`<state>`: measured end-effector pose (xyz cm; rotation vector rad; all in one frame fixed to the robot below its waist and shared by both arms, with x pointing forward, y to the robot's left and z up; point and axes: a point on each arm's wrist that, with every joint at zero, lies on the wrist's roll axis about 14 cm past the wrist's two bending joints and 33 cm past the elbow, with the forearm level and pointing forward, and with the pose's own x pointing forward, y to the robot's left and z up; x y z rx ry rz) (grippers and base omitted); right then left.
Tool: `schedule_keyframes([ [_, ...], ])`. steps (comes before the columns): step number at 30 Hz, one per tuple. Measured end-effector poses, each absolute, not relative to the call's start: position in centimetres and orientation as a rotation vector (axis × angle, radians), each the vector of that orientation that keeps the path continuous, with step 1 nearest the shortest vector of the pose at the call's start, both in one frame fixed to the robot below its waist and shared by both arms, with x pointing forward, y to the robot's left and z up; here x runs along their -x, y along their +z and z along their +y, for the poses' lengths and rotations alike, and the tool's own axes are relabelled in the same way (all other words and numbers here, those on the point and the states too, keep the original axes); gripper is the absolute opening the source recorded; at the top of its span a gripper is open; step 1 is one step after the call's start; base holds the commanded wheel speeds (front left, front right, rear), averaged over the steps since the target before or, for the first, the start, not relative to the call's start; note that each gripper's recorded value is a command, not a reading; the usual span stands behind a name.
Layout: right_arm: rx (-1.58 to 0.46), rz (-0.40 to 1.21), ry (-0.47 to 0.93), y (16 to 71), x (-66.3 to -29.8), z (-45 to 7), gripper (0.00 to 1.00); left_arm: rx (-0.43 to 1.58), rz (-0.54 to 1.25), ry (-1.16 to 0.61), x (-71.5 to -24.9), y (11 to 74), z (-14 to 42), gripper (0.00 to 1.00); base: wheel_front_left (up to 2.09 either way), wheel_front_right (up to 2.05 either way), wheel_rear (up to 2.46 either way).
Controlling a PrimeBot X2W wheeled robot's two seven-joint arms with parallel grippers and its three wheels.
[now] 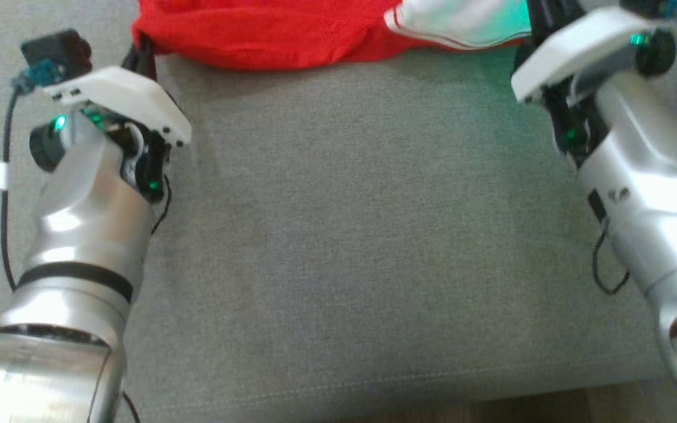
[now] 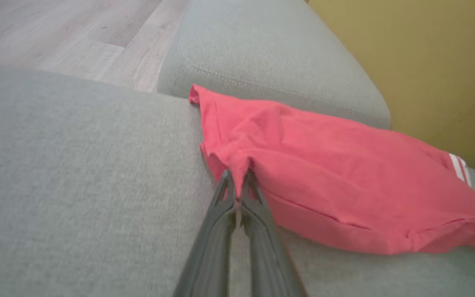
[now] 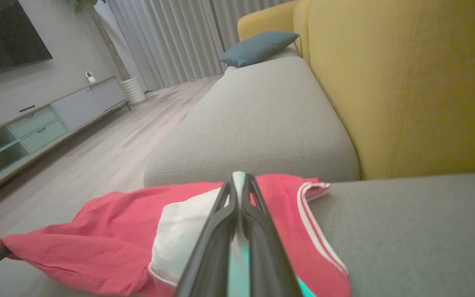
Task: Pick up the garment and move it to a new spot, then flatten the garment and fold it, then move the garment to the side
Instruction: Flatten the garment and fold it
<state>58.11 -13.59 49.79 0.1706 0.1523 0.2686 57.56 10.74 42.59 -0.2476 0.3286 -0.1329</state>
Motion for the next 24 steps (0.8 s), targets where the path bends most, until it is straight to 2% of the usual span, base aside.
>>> schedule_keyframes([
  [5, -0.241, 0.185, 0.273, 47.2, -55.4, -13.5, 0.0, 0.261, 0.356, -0.119, -55.8, 41.3, 11.1, 0.0, 0.0, 0.0, 0.0],
  [12, -0.341, 0.18, 0.229, 45.8, -49.2, -16.3, 0.0, 0.282, 0.369, -0.121, -50.6, 39.5, 12.0, 0.0, 0.0, 0.0, 0.0],
  [17, -0.39, 0.17, 0.213, 45.3, -43.5, -17.1, 0.0, 0.21, 0.344, -0.161, -47.1, 39.6, 13.2, 0.0, 0.0, 0.0, 0.0],
  [24, -0.409, 0.25, 0.166, 45.7, -36.0, -18.9, 0.0, 0.127, 0.279, -0.227, -42.8, 42.2, 14.3, 0.0, 0.0, 0.0, 0.0],
])
